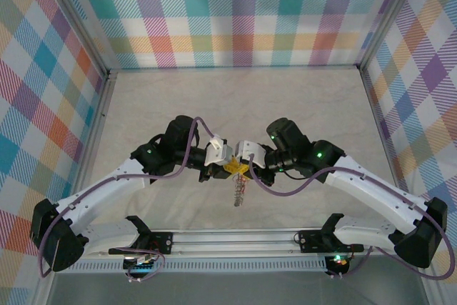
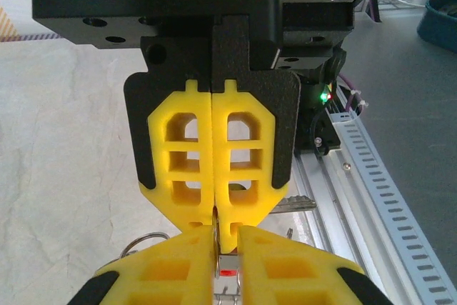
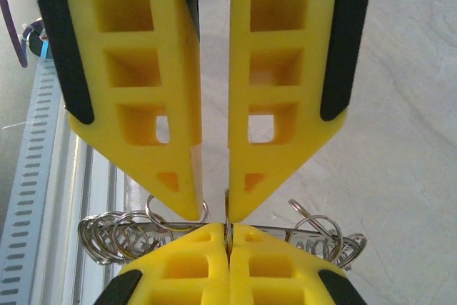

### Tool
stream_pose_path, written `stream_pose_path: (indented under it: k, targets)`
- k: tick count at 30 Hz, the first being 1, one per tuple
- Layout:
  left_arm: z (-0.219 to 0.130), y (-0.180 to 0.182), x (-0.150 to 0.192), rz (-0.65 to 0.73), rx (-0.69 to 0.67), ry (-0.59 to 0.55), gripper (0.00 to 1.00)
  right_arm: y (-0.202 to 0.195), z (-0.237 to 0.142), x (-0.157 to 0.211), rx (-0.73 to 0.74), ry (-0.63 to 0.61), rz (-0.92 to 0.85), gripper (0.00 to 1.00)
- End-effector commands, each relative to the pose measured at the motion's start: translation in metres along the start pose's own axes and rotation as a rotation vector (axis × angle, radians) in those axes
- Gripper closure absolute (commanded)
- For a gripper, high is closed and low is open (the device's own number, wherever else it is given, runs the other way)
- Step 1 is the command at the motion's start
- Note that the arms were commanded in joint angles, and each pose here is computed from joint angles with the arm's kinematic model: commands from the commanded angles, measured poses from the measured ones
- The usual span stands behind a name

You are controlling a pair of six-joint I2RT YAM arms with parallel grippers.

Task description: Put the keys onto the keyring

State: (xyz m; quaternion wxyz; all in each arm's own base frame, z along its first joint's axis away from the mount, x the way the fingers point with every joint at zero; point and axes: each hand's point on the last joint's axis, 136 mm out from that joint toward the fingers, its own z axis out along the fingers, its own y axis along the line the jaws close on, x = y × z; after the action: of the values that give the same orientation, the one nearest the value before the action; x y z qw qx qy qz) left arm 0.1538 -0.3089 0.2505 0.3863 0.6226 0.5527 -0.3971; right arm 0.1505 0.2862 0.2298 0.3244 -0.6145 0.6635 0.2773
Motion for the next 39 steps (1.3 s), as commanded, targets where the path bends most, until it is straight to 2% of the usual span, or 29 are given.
stream_pose_path:
  k: [1,20,33,39]
  targets:
    - [0.000,-0.011,-0.003,0.007,0.053,-0.002,0.84,-0.008,-0.020,-0.038,0.057,-0.113,-0.065,1.00]
    - [0.000,-0.006,-0.004,0.025,0.010,-0.028,0.83,-0.010,-0.023,-0.043,0.071,-0.139,-0.065,1.00]
    - [-0.001,0.006,0.009,-0.008,-0.072,0.019,0.82,-0.010,-0.026,-0.050,0.073,-0.166,-0.075,1.00]
    - [-0.001,0.004,0.010,-0.011,-0.066,0.021,0.82,-0.010,-0.025,-0.049,0.073,-0.168,-0.076,1.00]
